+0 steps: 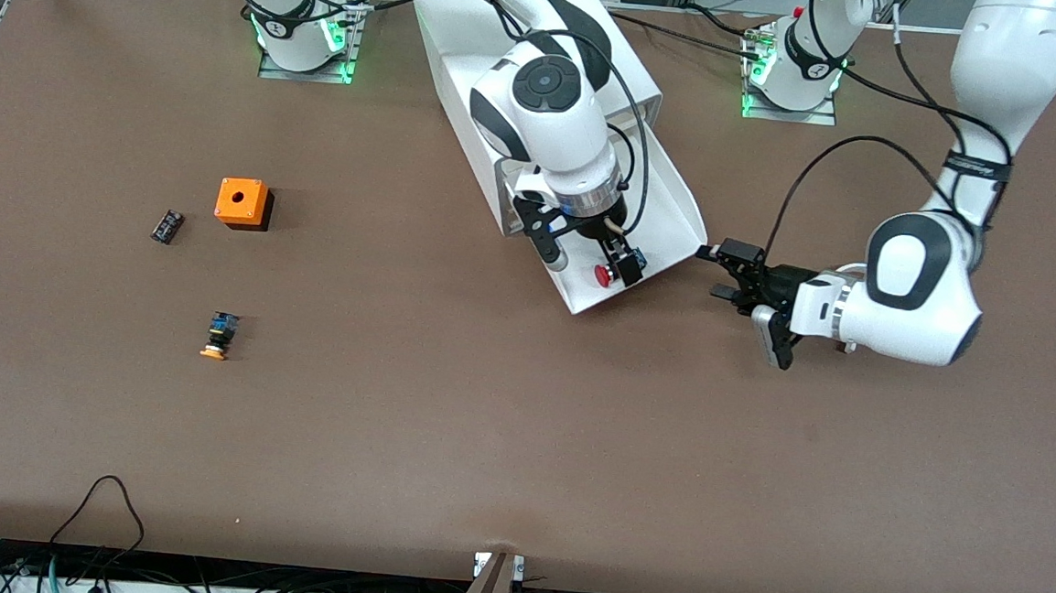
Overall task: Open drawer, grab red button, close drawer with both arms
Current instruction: 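Pull the drawer further out while the right gripper reaches into it, then release the drawer handle and draw the left gripper back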
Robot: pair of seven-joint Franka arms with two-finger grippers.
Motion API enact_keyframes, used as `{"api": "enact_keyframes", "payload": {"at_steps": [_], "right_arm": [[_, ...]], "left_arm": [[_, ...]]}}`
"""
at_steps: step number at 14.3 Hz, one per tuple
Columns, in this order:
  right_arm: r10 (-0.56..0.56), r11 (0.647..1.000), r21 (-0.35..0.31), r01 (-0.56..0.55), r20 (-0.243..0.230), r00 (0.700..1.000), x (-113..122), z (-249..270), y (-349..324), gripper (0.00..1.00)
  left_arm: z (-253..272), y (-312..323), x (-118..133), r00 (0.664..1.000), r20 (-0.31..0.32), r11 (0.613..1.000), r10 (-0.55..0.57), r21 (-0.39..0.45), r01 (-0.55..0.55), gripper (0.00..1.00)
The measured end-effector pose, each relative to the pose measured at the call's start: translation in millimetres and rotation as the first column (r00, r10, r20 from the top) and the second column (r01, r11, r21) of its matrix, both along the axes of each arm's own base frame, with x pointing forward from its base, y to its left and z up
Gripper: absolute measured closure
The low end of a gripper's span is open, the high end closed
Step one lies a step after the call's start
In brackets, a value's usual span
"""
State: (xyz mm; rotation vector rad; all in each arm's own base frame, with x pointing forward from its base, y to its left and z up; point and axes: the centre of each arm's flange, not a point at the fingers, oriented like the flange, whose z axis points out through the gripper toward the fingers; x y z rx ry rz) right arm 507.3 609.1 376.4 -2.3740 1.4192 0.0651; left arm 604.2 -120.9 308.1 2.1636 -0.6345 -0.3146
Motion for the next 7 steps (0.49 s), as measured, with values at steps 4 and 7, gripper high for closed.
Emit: {"api": "enact_keyframes", "payload": {"at_steps": [4, 7], "right_arm": [[-0.005, 1.0, -0.005, 0.005, -0.014, 1.0, -8, -25, 10, 0.01], [-0.013, 1.0, -0.007, 0.013, -0.019, 1.0, -8, -37, 12, 0.01]], "left_arm": [[66, 17, 20, 1.0, -0.01, 0.961, -0.023, 0.276, 0.025, 0.0], [104, 21, 29, 1.0, 0.013, 0.882, 0.002, 0.472, -0.008, 0.0]]}}
